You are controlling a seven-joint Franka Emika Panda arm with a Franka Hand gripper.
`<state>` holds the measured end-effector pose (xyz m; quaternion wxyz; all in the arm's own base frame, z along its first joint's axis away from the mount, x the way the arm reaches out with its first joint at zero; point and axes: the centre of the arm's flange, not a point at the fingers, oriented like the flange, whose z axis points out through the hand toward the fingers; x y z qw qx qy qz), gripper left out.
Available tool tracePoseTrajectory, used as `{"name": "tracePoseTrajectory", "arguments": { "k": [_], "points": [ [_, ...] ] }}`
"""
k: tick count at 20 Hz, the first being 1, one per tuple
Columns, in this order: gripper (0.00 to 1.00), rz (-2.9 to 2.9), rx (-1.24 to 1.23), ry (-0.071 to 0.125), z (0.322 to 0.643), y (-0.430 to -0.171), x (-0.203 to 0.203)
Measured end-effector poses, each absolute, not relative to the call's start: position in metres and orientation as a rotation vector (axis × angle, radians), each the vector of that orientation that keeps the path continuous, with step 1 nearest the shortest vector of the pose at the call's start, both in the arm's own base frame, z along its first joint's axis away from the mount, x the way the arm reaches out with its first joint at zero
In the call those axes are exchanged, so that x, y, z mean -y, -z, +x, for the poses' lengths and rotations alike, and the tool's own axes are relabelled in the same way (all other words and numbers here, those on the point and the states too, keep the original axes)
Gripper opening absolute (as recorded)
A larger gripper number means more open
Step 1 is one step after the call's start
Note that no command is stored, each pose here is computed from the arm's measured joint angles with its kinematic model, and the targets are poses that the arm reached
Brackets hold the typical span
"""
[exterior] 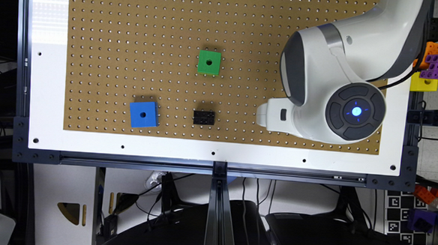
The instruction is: Pick up pink block.
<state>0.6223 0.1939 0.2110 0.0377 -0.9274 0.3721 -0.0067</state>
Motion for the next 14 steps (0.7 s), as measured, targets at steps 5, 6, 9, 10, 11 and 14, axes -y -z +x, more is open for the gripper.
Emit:
{"name": "tracePoseTrajectory", "arguments": {
  "k": [5,6,9,10,11,14],
  "points": [
    [1.0,-2.847,-1.145,0.009,0.621,-0.185,-0.194],
    [1.0,-2.845,-1.145,0.009,0.623,-0.18,-0.194],
    [1.0,-2.841,-1.145,0.015,0.627,-0.181,-0.195],
    [1.0,-2.841,-1.145,0.016,0.627,-0.181,-0.195],
    [1.0,-2.84,-1.144,0.018,0.628,-0.182,-0.195],
    [1.0,-2.837,-1.144,0.023,0.629,-0.184,-0.196]
  ]
}}
